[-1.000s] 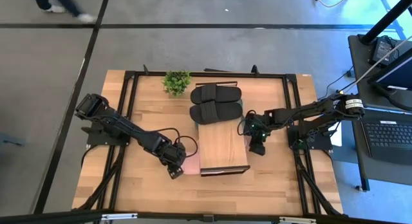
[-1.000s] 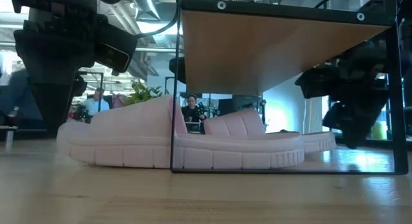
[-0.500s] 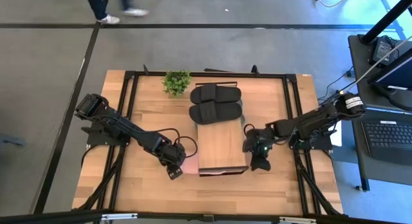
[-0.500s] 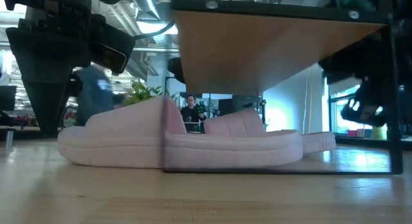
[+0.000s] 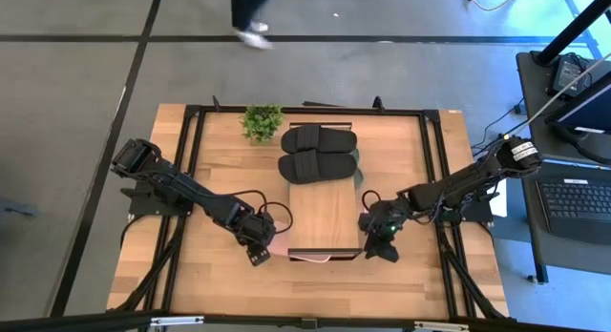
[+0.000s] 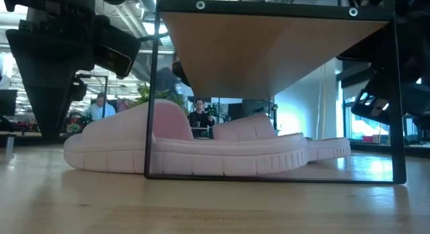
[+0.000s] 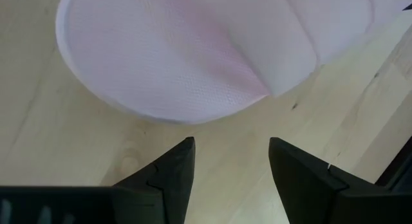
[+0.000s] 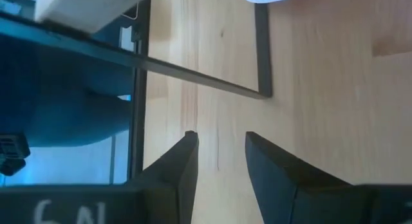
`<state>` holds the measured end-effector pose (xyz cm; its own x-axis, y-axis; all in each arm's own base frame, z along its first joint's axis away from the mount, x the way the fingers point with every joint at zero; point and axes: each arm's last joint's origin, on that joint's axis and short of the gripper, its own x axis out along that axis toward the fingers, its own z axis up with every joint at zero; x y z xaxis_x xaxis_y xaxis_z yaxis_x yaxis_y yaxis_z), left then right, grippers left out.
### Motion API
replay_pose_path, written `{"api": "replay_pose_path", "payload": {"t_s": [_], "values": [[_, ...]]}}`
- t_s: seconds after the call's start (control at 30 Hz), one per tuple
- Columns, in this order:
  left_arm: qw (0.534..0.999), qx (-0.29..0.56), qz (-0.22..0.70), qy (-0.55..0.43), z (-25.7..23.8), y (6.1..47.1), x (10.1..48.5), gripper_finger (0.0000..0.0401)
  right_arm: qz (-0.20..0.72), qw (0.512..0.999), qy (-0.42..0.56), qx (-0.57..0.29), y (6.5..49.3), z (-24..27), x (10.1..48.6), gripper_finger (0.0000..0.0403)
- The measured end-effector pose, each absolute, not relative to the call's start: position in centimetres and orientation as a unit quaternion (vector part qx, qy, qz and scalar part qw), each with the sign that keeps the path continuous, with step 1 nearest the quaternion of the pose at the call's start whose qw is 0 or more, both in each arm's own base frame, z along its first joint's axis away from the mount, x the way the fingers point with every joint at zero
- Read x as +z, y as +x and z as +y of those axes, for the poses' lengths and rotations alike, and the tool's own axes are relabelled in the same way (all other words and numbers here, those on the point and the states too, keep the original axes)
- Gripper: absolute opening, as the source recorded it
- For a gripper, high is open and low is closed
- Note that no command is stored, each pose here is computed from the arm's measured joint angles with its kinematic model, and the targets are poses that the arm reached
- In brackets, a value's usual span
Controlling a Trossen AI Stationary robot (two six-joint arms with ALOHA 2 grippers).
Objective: Pick and place slides into the shelf
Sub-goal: Put the pink slide under the shelf
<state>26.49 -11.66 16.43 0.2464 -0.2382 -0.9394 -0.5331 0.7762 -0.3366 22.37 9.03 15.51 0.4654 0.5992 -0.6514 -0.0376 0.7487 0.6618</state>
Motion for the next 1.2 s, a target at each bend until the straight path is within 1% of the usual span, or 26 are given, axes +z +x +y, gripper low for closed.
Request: {"api": "replay_pose_path", "payload": {"t_s": [0.17, 0.43, 0.73, 0.97, 1.03, 1.13, 1.2], "values": [[0.707, 0.120, 0.622, -0.316, -11.5, 26.0, 16.3, 0.0189, 0.479, 0.802, 0.300, 0.194, 22.4, 9.0, 15.5, 0.0130], [0.694, 0.093, 0.627, -0.342, -12.1, 26.1, 16.4, 0.0189, 0.473, 0.809, 0.297, 0.182, 22.4, 9.0, 15.5, 0.0130], [0.723, 0.052, 0.579, -0.373, -12.8, 27.3, 17.0, 0.0189, 0.470, 0.812, 0.295, 0.179, 22.5, 8.9, 15.5, 0.0130], [0.736, 0.033, 0.560, -0.380, -13.0, 27.8, 17.3, 0.0189, 0.459, 0.817, 0.297, 0.185, 22.6, 9.0, 15.7, 0.0130], [0.733, 0.032, 0.566, -0.376, -13.0, 27.7, 17.2, 0.0189, 0.459, 0.817, 0.297, 0.185, 22.6, 9.0, 15.7, 0.0130], [0.711, 0.033, 0.602, -0.362, -13.0, 26.8, 17.0, 0.0189, 0.459, 0.817, 0.297, 0.185, 22.6, 9.0, 15.7, 0.0130], [0.713, 0.014, 0.611, -0.345, -13.2, 26.5, 17.4, 0.0189, 0.459, 0.817, 0.297, 0.184, 22.6, 9.0, 15.7, 0.0130]]}}
